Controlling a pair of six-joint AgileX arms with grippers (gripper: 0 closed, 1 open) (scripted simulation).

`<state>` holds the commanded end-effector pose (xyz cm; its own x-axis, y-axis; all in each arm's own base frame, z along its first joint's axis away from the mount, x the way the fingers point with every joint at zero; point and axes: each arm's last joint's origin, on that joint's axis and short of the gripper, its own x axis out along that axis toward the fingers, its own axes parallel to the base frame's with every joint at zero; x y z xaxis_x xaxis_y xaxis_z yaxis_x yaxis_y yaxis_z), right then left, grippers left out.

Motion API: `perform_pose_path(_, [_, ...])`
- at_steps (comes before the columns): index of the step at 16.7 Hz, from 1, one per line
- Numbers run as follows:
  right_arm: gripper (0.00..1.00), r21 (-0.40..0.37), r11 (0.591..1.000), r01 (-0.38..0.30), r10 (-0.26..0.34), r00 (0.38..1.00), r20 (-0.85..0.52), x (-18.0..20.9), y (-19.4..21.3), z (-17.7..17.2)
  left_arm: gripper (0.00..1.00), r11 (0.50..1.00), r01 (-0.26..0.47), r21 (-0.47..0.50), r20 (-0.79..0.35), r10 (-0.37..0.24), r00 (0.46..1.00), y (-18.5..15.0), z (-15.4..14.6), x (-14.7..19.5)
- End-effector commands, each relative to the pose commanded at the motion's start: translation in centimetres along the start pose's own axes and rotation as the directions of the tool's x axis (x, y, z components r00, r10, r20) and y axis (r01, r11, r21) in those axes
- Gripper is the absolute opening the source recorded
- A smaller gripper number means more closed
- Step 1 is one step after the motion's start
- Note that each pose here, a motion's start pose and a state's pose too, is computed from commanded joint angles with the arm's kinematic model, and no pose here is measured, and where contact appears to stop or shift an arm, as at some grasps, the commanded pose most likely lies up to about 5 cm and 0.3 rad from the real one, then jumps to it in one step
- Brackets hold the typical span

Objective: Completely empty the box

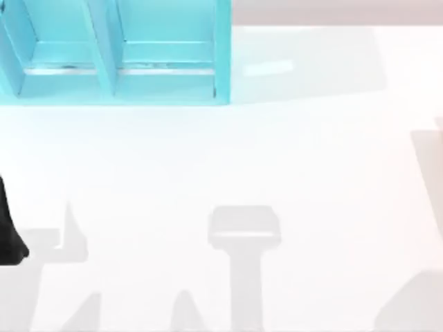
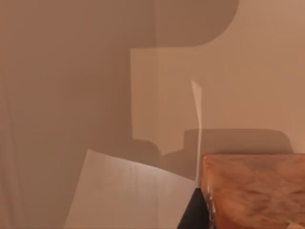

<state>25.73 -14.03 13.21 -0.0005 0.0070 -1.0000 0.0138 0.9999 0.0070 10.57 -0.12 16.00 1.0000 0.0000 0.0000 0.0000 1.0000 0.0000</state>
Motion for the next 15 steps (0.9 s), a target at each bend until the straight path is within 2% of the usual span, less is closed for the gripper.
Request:
perform_pose_path(5, [0.0, 0.004, 1.0, -0.002, 0.002, 1.0, -0.005, -1.5, -0.1, 0.1, 1.0, 1.0, 0.0, 0.0, 0.0, 0.0, 1.0, 0.0, 0.0, 0.0])
perform_pose_path(15, [0.0, 0.003, 1.0, -0.002, 0.002, 1.0, -0.004, -11.7, -0.1, 0.2, 1.0, 1.0, 0.0, 0.0, 0.0, 0.0, 1.0, 0.0, 0.0, 0.0])
